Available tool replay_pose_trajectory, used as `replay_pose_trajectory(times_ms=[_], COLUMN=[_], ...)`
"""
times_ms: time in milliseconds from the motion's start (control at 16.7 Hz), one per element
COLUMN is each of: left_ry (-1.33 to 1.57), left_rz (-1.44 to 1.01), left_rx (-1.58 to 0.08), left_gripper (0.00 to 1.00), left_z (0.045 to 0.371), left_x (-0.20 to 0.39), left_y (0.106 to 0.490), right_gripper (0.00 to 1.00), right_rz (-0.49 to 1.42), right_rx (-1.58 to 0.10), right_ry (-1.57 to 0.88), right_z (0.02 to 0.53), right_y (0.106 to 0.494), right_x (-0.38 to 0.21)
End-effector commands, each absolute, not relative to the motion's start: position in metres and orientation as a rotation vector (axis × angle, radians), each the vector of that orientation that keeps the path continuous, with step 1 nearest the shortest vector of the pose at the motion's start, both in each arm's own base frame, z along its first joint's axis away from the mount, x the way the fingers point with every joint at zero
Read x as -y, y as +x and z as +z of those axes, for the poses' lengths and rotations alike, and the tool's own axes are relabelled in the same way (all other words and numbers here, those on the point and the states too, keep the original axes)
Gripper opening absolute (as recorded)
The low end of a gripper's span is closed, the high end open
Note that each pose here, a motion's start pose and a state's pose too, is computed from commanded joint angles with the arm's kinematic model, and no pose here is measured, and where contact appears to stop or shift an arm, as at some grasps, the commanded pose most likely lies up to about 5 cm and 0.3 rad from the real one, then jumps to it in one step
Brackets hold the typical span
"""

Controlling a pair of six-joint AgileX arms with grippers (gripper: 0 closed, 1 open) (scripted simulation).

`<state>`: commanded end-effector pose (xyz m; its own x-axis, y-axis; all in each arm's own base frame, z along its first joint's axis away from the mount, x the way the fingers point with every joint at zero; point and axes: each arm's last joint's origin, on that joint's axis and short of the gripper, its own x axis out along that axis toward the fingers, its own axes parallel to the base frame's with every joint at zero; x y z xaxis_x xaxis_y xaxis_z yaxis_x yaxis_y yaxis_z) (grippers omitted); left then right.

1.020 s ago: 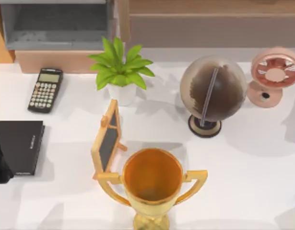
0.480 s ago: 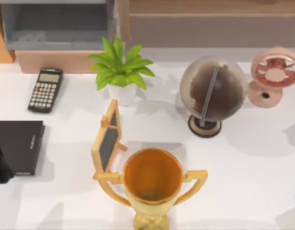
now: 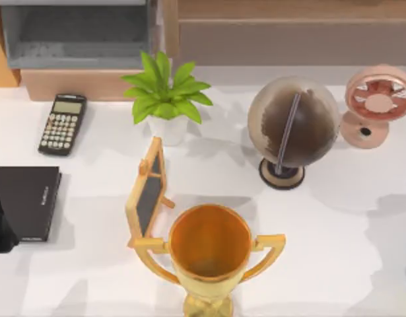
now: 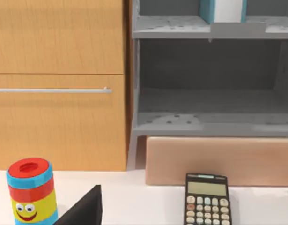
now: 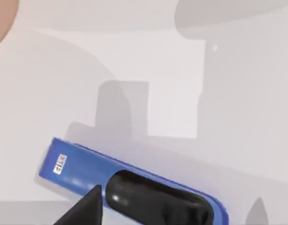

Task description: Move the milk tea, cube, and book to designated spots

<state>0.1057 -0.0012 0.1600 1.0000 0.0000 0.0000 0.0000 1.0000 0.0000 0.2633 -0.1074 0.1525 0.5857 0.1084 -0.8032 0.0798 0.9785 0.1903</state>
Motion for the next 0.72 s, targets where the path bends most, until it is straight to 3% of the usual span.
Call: replay_pose_trajectory(times_ms=[360,720], left_ry=[0.0,0.0], left_rz=[0.0,0.0], left_rx=[0.0,0.0], left_gripper=[1.0,1.0], left_z=[0.16,0.16], left_x=[0.001,0.001], left_y=[0.106,0.106], right_gripper=[1.0,1.0], right_rz=[0.197,0.323], right_rx=[-1.38,-1.539], right_ry=[-0.013,-0.31], right_z=[0.188,0.213], right_y=[0.216,0.187], right_x=[0.026,-0.015])
